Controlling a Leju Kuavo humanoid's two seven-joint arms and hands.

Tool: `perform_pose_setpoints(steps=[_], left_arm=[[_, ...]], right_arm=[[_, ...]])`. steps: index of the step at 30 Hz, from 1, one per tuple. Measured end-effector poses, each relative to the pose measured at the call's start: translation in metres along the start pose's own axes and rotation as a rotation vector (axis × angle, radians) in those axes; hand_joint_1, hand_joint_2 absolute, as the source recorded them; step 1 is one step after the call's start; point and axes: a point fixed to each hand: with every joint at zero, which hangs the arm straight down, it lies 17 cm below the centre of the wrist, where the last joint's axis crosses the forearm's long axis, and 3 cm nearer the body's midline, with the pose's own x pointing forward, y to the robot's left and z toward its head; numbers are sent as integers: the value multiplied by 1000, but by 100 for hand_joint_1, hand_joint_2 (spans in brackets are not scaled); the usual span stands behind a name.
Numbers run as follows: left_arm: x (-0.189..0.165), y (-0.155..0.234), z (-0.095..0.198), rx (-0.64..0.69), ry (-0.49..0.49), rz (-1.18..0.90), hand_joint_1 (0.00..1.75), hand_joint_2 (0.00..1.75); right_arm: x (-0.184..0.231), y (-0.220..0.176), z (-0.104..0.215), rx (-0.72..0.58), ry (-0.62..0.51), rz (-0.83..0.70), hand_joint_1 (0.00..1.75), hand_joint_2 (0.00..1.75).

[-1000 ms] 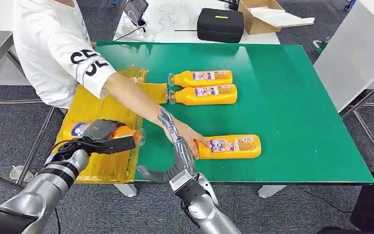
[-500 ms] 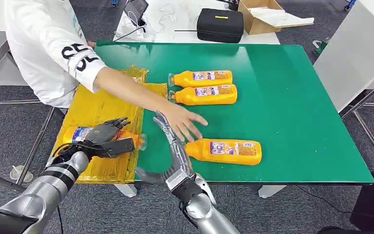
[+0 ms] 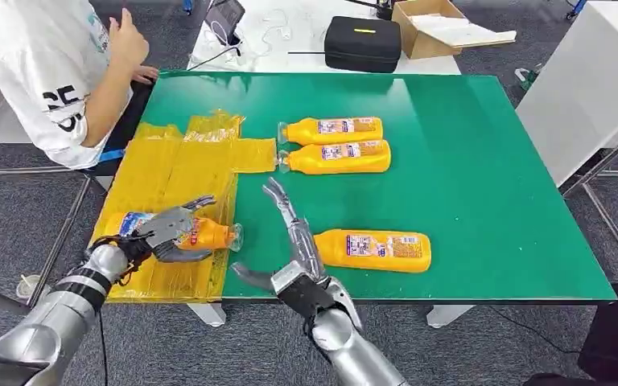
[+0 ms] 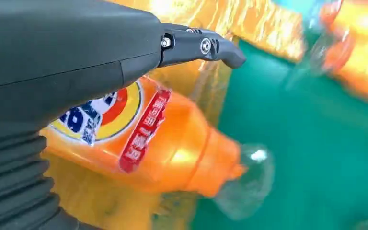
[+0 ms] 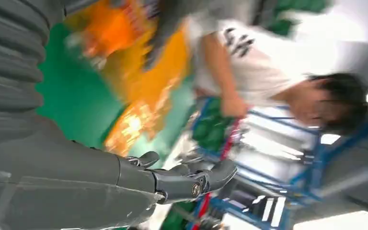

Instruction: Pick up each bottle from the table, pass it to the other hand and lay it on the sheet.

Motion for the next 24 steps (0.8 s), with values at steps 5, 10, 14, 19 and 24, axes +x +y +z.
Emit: perform_pose_setpoints(steps=[5,10,14,19,24], left_arm=[[21,24,-1,237,-127,114,0,0],[45,73,5,601,-230,190,0,0],[53,80,9,657,-263,218,0,175],[60,98,29,829,-322,301,0,175],[54,91,53,948,-333,344,0,175]], right_arm=[[-31,-14,0,34,86,180,0,175],[-66,-35,8,91,185,389,0,175],[-74,-45,11,99,200,420,0,175],[-104,-54,23,194,312,518,0,175],[-151,-82,57,345,479,610,0,175]])
